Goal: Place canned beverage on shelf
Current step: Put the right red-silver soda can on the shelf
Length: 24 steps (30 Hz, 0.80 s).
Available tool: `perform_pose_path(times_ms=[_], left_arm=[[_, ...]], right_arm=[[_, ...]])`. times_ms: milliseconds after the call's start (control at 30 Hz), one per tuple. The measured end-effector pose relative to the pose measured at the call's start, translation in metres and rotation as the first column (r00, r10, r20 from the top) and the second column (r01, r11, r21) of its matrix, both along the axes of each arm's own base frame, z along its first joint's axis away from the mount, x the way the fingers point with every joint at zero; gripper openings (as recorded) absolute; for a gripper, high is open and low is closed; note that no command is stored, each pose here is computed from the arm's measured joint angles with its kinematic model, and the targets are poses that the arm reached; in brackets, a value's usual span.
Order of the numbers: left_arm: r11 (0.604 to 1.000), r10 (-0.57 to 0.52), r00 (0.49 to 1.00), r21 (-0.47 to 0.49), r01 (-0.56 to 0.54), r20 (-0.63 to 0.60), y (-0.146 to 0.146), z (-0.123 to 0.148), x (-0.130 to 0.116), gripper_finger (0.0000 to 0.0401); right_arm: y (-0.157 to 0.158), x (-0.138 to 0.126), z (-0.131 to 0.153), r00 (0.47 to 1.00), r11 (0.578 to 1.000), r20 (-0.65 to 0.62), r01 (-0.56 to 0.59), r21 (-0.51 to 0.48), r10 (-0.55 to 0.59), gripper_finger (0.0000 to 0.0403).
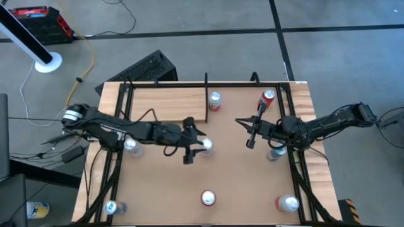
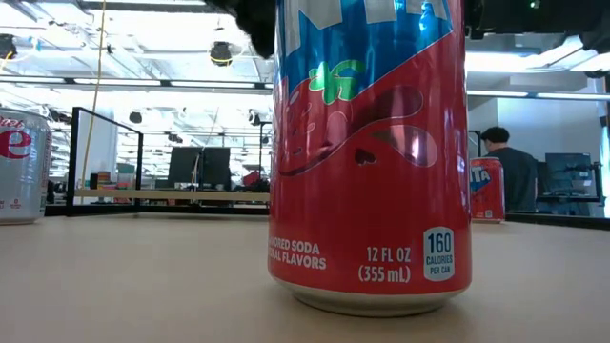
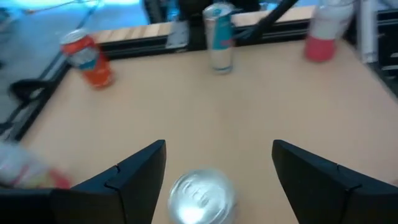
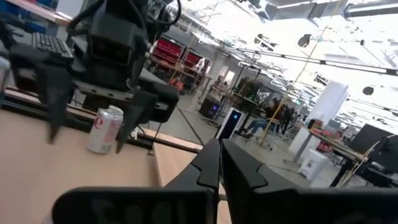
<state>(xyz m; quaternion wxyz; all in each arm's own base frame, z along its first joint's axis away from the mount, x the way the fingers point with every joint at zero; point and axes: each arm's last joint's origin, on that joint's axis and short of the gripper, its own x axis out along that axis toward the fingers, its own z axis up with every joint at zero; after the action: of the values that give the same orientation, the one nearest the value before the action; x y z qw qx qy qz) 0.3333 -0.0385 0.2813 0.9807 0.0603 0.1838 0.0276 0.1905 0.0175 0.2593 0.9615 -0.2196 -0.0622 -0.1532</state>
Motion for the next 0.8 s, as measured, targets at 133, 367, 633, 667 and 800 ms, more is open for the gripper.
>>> perform_pose_path(times_ms=[133,367,633,667,800], left_arm=[[1.0,0.023,0.998,0.012,-0.022,-0.051,0.009,0.002,0.011,0.0295],[0.997,-0.025,0.995,-0.072,0.019,-0.092,0.023,-0.004,0.018,0.0326],[0.998,-0.066,0.992,-0.024,0.064,-0.111,0.025,-0.011,0.022,0.0342],[0.997,-0.073,0.989,-0.022,0.07,-0.13,0.025,-0.016,0.023,0.0342],[0.994,-0.106,0.981,-0.031,0.102,-0.165,0.024,-0.033,0.032,0.0342]], right_arm=[[0.0,0.0,0.0,1.0,1.0,-0.001,0.003,-0.014,-0.003,0.0025],[0.0,0.0,0.0,1.0,1.0,-0.002,0.004,-0.019,-0.004,0.0028],[0.0,0.0,0.0,1.0,0.999,-0.006,0.006,-0.036,-0.006,0.0028],[0.0,0.0,0.0,1.0,0.999,-0.007,0.006,-0.037,-0.006,0.0026],[0.0,0.0,0.0,1.0,0.999,-0.012,0.004,-0.041,-0.005,0.0021]])
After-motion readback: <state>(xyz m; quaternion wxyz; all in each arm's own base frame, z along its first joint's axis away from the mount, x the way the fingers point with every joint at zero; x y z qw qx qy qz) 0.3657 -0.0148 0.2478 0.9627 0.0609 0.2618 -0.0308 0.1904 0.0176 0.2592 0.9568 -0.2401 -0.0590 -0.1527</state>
